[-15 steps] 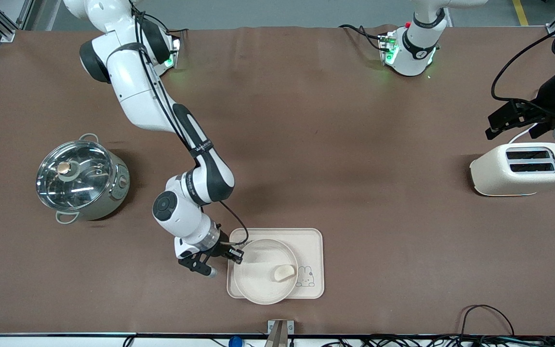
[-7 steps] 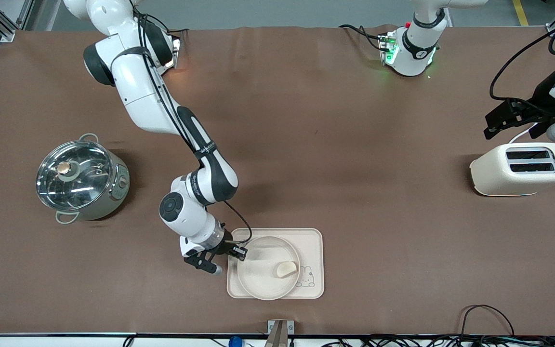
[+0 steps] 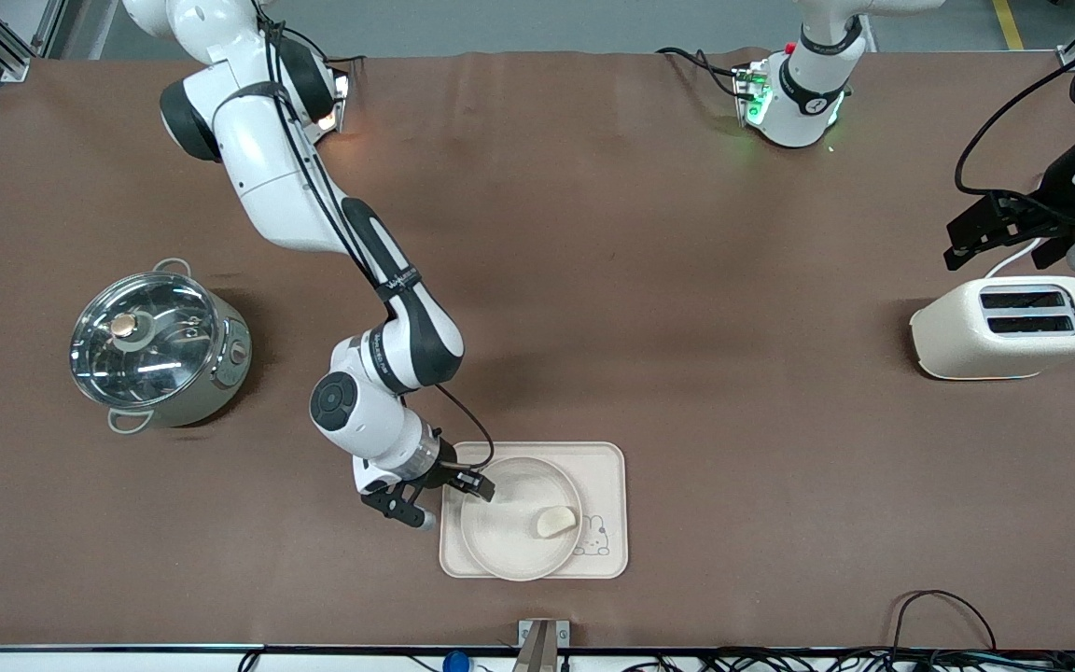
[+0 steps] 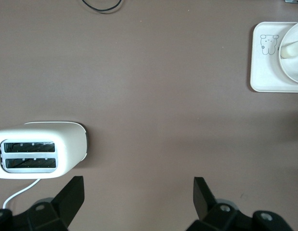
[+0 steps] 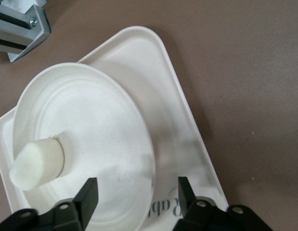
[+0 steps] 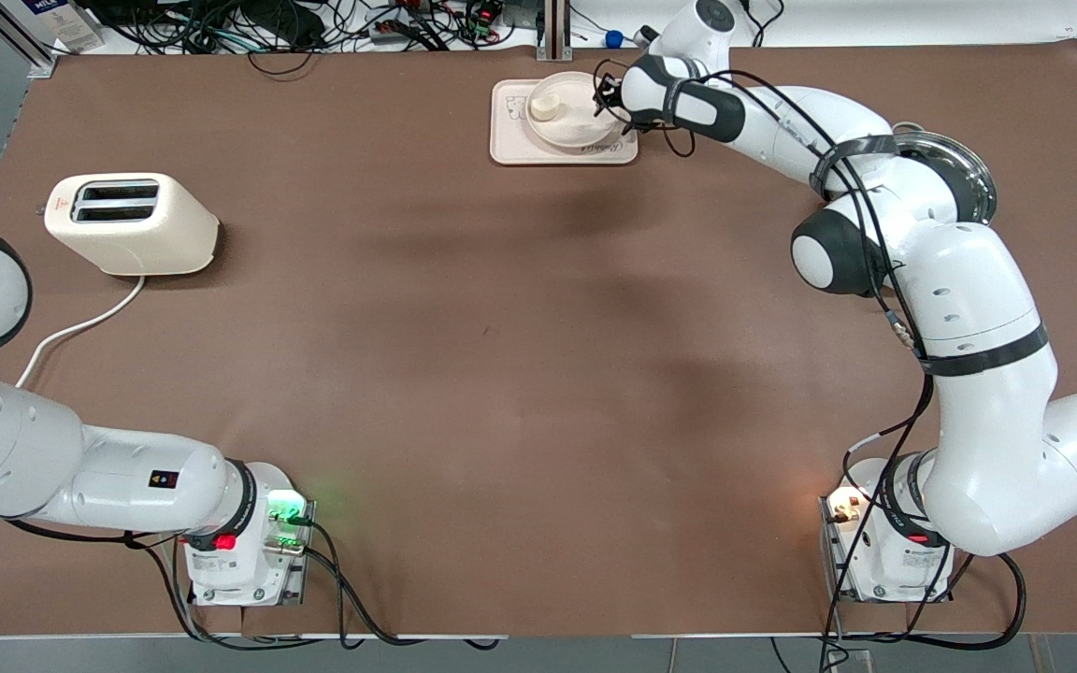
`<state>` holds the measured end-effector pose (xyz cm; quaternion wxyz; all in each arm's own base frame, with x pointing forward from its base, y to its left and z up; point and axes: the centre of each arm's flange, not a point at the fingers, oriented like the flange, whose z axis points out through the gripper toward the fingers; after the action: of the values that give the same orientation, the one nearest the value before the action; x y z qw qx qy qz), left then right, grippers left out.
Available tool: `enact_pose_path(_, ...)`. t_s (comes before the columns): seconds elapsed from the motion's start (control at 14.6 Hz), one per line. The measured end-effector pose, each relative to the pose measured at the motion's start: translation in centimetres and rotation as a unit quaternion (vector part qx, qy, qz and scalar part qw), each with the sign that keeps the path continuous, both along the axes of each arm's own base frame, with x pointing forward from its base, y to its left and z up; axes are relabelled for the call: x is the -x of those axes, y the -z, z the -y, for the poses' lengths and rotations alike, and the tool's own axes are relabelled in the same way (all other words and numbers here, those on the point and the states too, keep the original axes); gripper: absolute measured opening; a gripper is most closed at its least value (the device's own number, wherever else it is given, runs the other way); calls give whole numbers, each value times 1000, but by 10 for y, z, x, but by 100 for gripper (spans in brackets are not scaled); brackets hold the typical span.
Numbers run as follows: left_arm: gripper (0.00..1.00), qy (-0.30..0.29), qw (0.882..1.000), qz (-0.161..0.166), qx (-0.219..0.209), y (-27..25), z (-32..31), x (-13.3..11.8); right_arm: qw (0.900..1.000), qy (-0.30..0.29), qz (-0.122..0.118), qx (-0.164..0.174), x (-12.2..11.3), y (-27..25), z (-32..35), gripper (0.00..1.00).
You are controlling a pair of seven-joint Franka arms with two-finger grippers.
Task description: Place bun in plate and plate on tray
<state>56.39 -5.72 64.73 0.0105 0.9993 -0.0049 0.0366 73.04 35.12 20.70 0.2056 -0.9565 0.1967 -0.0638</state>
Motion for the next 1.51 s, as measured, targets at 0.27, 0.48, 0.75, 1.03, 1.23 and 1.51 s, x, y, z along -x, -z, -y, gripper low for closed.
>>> enact_pose_path(0.27, 100, 6, 1000, 0, 0, 0, 0, 0, 1000, 0, -14, 15, -8, -42, 20, 100)
enact_pose_path(0.48, 100, 6, 1000, 0, 0, 0, -1, 0, 998, 2, -39, 42, -11, -117, 60, 100)
enact_pose_path(0.75, 100, 6, 1000, 0, 0, 0, -1, 0, 994, -39, -55, 84, 1, -229, 141, 100)
enact_pose_path(1.03, 100, 6, 1000, 0, 0, 0, -1, -1, 987, -84, -71, 115, 30, -326, 257, 100)
enact_pose_path(1.23, 100, 6, 1000, 0, 0, 0, -1, -1, 984, -89, -79, 133, 68, -386, 348, 100)
enact_pose_path(1.51, 100, 6, 1000, 1, 0, 0, -1, -1, 975, -118, -60, 179, 128, -453, 419, 100)
